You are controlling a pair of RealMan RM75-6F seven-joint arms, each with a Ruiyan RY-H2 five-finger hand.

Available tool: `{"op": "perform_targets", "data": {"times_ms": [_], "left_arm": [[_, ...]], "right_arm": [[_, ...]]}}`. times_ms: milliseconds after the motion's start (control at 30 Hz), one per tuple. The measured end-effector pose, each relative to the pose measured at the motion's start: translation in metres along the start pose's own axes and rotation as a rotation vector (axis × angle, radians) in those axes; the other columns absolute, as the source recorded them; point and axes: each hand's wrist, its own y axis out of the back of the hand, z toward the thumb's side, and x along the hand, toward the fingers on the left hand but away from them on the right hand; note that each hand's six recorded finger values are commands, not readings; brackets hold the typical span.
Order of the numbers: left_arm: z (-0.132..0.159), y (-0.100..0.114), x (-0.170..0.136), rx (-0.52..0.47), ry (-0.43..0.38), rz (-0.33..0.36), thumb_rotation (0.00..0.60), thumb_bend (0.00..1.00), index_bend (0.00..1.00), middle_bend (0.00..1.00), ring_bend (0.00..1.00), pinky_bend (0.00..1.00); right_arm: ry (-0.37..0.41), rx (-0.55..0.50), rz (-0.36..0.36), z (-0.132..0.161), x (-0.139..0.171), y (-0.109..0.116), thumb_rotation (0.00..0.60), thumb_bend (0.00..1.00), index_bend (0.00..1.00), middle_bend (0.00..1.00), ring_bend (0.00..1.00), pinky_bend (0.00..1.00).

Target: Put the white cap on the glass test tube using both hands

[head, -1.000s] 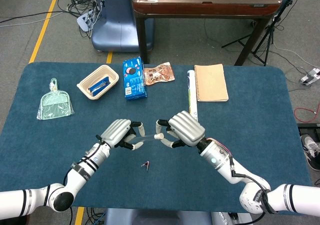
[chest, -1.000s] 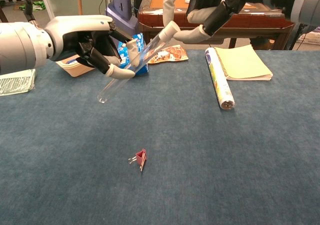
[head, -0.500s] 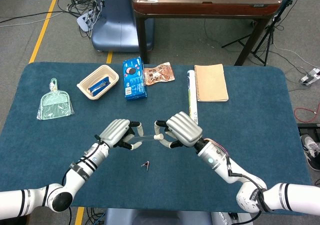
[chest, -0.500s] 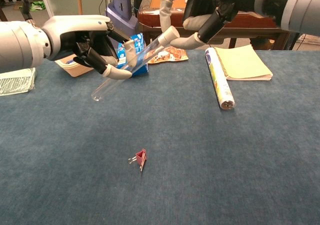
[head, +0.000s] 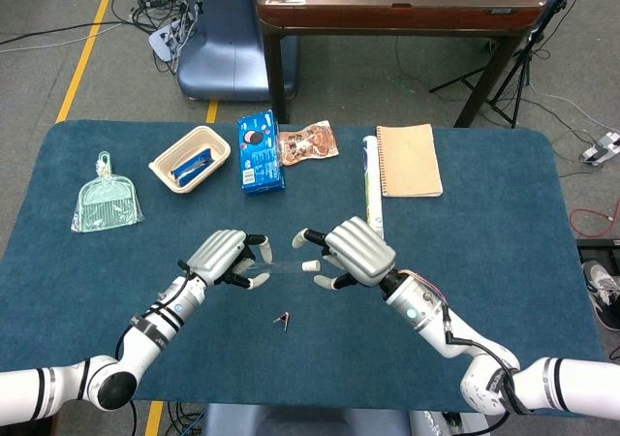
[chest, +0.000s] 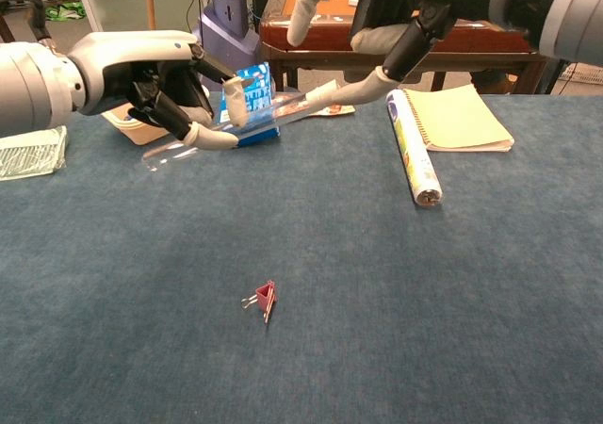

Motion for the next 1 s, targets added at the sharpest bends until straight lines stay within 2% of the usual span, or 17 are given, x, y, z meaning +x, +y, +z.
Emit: {"op": "perform_targets", "data": {"times_ms": [200, 400, 667, 1000], "left_arm": [[-0.010, 0.000, 0.000, 0.033, 0.021, -0.002, 0.600, 0.26, 0.65, 1.00, 0.99, 1.00], [-0.028, -0.006, 0.004, 0.109, 0.054, -0.003, 0.600, 0.26, 0.66, 1.00, 0.99, 1.00], [-0.053, -0.035, 0.019, 0.204, 0.113, -0.024, 0.600, 0.26, 0.66, 1.00, 0.99, 1.00], [-0.071, -0.054, 0.038, 0.274, 0.172, -0.028, 0.600, 0.26, 0.64, 1.00, 0.98, 1.00]], "right_arm": [[-0.013, 0.007, -0.028, -0.007, 0.010, 0.010, 0.600, 0.16, 0.30, 1.00, 1.00, 1.00], [-0.053, 0.032, -0.091, -0.023, 0.028, 0.030, 0.600, 0.16, 0.29, 1.00, 1.00, 1.00], [-0.124, 0.080, -0.181, -0.043, 0.059, 0.058, 0.600, 0.16, 0.29, 1.00, 1.00, 1.00], [-0.214, 0.122, -0.183, -0.065, 0.084, 0.067, 0.600, 0.16, 0.29, 1.00, 1.00, 1.00]]}}
